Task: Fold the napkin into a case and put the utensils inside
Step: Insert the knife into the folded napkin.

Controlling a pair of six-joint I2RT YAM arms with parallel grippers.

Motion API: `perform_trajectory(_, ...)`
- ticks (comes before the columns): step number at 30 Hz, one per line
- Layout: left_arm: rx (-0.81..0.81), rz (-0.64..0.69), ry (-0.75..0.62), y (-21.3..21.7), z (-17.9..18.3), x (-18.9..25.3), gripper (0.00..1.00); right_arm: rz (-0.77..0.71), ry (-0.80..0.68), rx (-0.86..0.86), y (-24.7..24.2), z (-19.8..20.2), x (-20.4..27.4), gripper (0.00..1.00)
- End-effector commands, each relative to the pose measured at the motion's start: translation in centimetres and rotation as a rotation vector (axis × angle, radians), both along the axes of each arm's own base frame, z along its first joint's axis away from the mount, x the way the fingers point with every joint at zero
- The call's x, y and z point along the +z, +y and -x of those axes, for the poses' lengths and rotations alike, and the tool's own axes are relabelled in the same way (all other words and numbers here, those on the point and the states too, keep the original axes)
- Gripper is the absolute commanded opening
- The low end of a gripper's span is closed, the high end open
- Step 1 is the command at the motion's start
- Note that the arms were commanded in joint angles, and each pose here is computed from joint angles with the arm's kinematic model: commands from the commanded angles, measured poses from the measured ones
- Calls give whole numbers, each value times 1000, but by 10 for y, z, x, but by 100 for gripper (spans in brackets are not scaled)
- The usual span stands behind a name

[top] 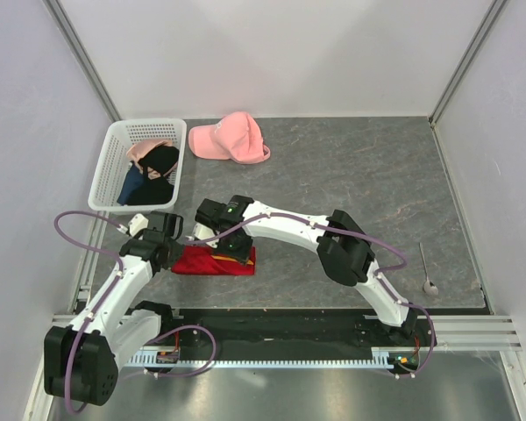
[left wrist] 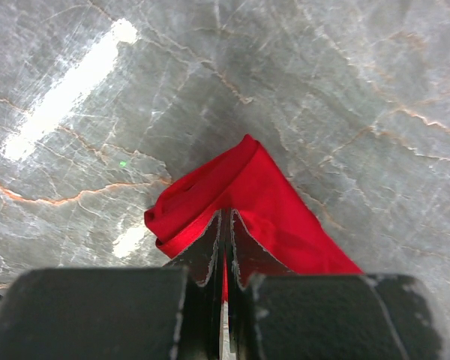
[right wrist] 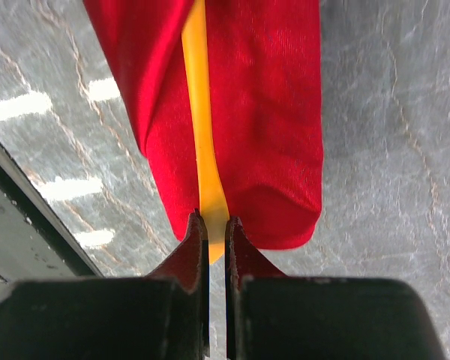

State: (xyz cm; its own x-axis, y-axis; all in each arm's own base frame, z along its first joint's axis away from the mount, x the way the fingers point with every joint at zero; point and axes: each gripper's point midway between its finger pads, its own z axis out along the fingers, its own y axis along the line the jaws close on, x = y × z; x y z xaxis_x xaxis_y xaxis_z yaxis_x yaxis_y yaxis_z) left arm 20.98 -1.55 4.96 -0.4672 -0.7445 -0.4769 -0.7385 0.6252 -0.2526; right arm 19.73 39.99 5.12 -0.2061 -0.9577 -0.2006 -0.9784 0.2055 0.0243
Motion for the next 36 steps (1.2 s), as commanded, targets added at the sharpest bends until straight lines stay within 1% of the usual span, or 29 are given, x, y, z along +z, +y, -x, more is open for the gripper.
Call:
perform_trajectory(1, 42, -16, -36, 6, -8, 3, 2, -48, -1, -5, 19, -2, 4, 0)
perform_trajectory(10, 32, -4, -54, 4, -9, 8, 2, -38, 16, 7, 22, 1, -5, 0)
perform_trajectory(15, 30, 3, -65, 2, -11, 11, 2, -18, 18, 16, 18, 2, -12, 3)
perform_trajectory(19, 25, 7, -70, 1, -11, 12, 2, -25, 16, 21, 22, 3, -15, 2)
perform_trajectory(23, 25, 8, -80, 1, -12, 16, 2, -30, 30, 27, 23, 6, -17, 6)
perform_trajectory(25, 25, 7, -83, 2, -12, 18, 2, -33, 31, 26, 23, 6, -18, 10)
perform_trajectory(26, 23, 8, -87, 1, -13, 19, 2, -35, 26, 25, 23, 6, -17, 13)
perform_trajectory(27, 22, 7, -85, 1, -13, 19, 2, -33, 27, 25, 21, 7, -19, 18)
perform_trajectory(29, 22, 6, -90, 2, -14, 21, 2, -51, 19, 27, 23, 6, -15, 23)
perform_trajectory(30, 22, 4, -89, 2, -13, 21, 2, -51, 12, 24, 22, 5, -14, 32)
perform_trajectory(34, 22, 6, -98, 2, -13, 23, 2, -74, -12, 17, 23, 3, -4, 40)
perform_trajectory(35, 23, 5, -101, 2, -14, 25, 2, -81, -19, 15, 23, 2, -1, 47)
perform_trajectory(36, 21, 5, -100, 2, -13, 25, 2, -83, -19, 14, 23, 2, -1, 96)
